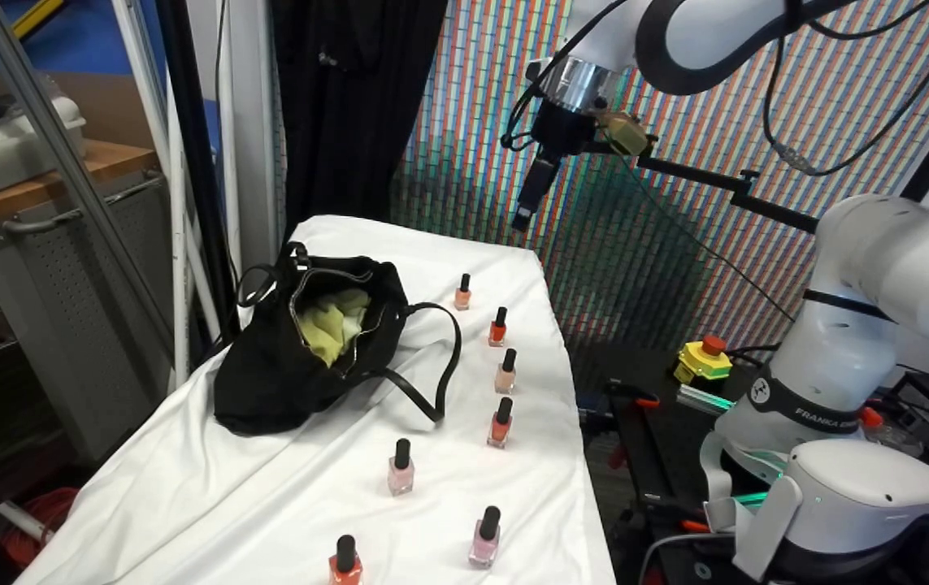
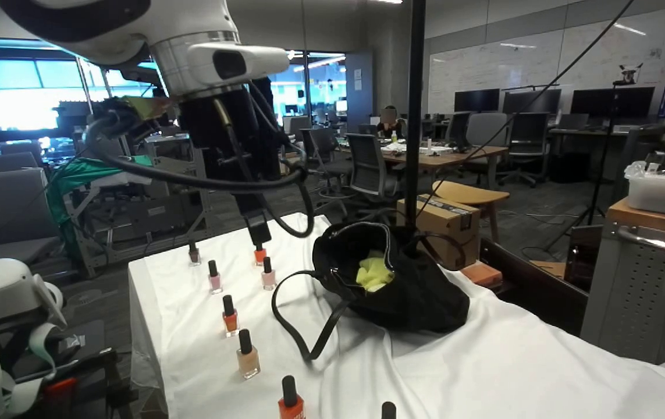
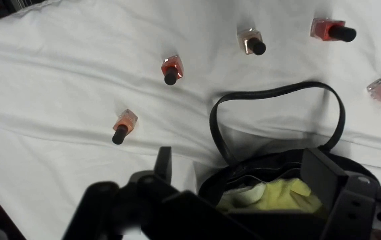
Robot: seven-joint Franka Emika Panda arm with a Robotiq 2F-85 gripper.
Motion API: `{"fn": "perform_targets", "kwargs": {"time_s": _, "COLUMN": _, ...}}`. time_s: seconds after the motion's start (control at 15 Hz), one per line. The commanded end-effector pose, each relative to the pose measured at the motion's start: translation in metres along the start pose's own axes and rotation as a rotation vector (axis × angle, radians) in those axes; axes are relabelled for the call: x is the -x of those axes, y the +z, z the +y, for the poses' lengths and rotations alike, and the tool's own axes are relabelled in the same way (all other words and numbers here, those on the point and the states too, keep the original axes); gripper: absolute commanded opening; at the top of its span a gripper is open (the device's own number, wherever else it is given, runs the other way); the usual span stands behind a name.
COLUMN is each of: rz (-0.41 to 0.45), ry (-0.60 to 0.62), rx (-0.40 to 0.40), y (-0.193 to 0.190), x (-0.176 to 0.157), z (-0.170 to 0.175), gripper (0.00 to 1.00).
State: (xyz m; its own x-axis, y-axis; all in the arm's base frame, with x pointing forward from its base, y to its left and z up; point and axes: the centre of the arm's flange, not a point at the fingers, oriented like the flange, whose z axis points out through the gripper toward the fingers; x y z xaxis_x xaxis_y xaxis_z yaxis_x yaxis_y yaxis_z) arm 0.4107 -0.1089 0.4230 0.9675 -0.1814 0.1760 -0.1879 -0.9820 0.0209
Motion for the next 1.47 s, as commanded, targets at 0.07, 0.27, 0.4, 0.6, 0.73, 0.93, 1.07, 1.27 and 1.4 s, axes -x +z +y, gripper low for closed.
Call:
{"fn": "perform_targets", "kwargs": {"time_s": 0.07, "rz": 0.001, "ry": 0.053, "rx": -0.004, "y": 0.033, "x": -0.044, "z": 0.031, "gripper": 1.00}}
{"fn": "perform_targets", "kwargs": {"time_s": 0.27, "rz": -0.006, "ry": 0.117, "rx": -0.005, "y": 0.053, "x": -0.056, "z": 0.048, "gripper": 1.00}}
{"fn": "perform_targets", "kwargs": {"time_s": 0.4, "rz": -0.014, "ry": 0.170, "rx": -0.007, "y": 0.065, "x": -0.062, "z": 0.062, "gripper": 1.00}}
{"fn": "perform_targets", "kwargs": {"time_s": 0.6, "rz": -0.036, "ry": 0.248, "rx": -0.021, "y": 0.081, "x": -0.064, "z": 0.081, "gripper": 1.00}}
{"fn": "perform_targets", "kwargs": {"time_s": 0.73, "rz": -0.053, "ry": 0.306, "rx": -0.027, "y": 0.092, "x": -0.064, "z": 0.089, "gripper": 1.00}}
{"fn": "perform_targets", "kwargs": {"time_s": 0.93, "rz": -0.075, "ry": 0.387, "rx": -0.012, "y": 0.110, "x": -0.068, "z": 0.098, "gripper": 1.00}}
{"fn": "perform_targets", "kwargs": {"time_s": 1.07, "rz": -0.087, "ry": 0.449, "rx": -0.002, "y": 0.122, "x": -0.070, "z": 0.102, "gripper": 1.00}}
{"fn": "perform_targets", "kwargs": {"time_s": 1.27, "rz": -0.110, "ry": 0.539, "rx": 0.006, "y": 0.140, "x": -0.074, "z": 0.105, "gripper": 1.00}}
{"fn": "perform_targets", "kwargs": {"time_s": 1.4, "rz": -0.117, "ry": 0.595, "rx": 0.009, "y": 0.150, "x": -0.076, "z": 0.108, "gripper": 1.00}}
